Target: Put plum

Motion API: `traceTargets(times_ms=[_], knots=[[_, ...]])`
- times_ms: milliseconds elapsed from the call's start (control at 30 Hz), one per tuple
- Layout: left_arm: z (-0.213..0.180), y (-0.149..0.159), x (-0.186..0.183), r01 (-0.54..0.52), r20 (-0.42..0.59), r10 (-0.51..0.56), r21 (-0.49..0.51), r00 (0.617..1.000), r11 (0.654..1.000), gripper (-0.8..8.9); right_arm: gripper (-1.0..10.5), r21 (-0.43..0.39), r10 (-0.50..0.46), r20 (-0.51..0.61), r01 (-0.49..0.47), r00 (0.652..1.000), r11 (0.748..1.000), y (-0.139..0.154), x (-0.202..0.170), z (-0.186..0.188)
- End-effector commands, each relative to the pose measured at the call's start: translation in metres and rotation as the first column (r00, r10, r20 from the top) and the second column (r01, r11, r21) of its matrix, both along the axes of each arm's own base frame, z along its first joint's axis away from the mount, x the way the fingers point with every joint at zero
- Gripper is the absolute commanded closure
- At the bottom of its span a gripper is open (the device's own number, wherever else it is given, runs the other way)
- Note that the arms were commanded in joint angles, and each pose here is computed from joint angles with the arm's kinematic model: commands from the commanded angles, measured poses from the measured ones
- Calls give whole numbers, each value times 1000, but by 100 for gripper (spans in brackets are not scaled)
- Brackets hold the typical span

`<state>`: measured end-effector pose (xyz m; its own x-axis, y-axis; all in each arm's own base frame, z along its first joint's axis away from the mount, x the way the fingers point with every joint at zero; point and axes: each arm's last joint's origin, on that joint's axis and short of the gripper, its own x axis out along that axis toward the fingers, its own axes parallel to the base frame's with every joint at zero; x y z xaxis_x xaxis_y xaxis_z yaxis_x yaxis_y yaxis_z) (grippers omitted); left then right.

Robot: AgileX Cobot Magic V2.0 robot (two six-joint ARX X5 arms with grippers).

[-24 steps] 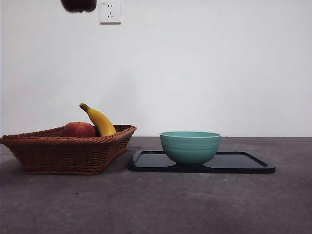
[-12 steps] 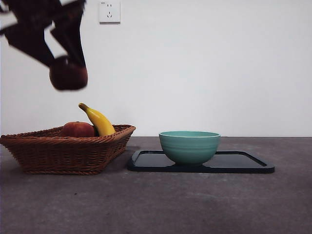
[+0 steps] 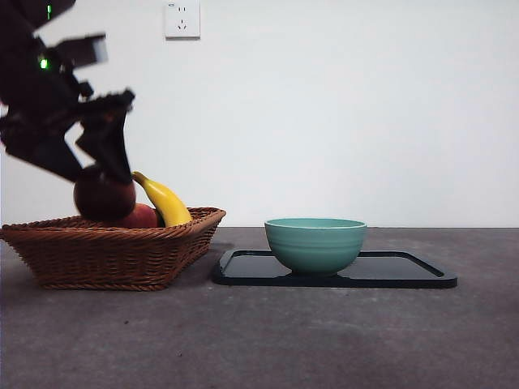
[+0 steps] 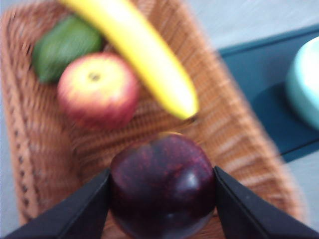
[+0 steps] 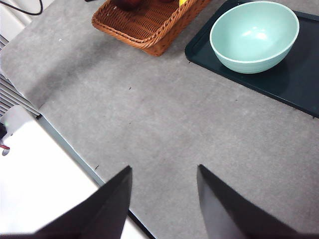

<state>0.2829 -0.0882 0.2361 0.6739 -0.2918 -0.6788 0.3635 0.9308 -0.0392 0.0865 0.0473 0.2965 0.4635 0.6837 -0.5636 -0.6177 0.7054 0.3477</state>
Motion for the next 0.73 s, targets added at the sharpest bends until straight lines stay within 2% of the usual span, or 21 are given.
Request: traceTargets(times_ms=[33,467,733], knots=[[-10,0,10,8,-3,-8,19,1000,1000,570,739,0,12,20,-12,1000,1000,1,0,3],[-38,-4,28,4,-31,-3,27,1000,1000,569,739,0,11,20,-11,1000,1000,1,0,3],[-39,-4,28,5,-39,-3,29,999,1000,564,739,4,11,31,-11,999,1000,1,1,4]])
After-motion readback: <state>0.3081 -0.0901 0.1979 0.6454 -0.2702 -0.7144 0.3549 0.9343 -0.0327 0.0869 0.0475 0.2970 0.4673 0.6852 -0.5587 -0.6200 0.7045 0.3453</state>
